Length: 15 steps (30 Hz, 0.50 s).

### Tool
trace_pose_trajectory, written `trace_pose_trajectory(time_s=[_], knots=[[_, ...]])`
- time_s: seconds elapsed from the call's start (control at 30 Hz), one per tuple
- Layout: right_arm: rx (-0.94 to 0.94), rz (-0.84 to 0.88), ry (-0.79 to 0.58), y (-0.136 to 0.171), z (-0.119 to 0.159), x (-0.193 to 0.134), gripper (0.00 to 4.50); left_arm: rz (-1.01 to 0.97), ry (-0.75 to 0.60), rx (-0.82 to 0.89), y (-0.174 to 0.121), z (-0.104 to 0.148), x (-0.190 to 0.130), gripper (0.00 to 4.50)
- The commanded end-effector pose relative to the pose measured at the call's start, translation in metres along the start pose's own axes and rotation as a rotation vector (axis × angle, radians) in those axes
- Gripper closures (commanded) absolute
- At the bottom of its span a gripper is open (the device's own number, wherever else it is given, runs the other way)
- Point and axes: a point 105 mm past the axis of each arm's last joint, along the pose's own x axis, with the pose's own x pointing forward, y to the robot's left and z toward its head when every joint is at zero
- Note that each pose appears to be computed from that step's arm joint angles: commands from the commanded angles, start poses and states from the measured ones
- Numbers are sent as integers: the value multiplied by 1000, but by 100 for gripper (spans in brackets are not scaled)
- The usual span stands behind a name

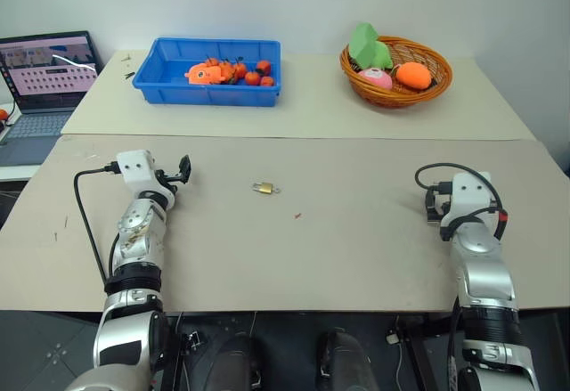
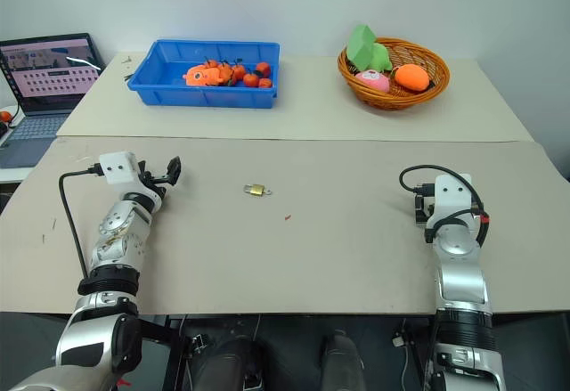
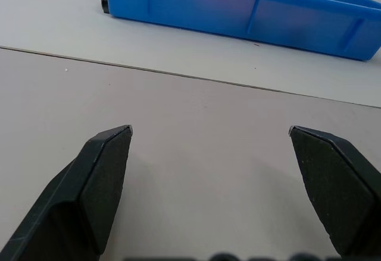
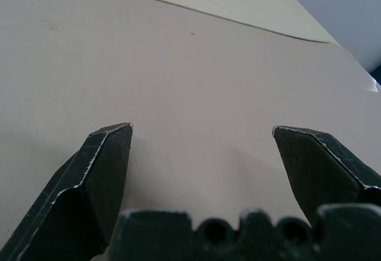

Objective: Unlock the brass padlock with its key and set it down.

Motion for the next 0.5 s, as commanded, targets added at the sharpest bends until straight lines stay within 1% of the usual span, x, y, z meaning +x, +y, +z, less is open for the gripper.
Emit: trace_pose_trajectory(time_s=[0.03,0.13,0.27,0.33,0.43,0.5], knots=[[-5,-21,-41,-8,12,0,6,12,-62,18,1,13,1,0],[0,-16,-44,-6,13,1,6,16,-32,-8,5,1,-1,0],[3,-13,-43,-5,13,-1,6,-70,-41,9,-2,7,1,0],[4,-13,-40,-4,11,-2,6,-140,-56,15,-7,16,1,0],[6,-18,-28,-5,6,-4,6,-251,-92,-22,-16,37,-1,0],[5,-22,-19,-6,3,-6,6,-363,-97,-15,-28,49,-6,0]])
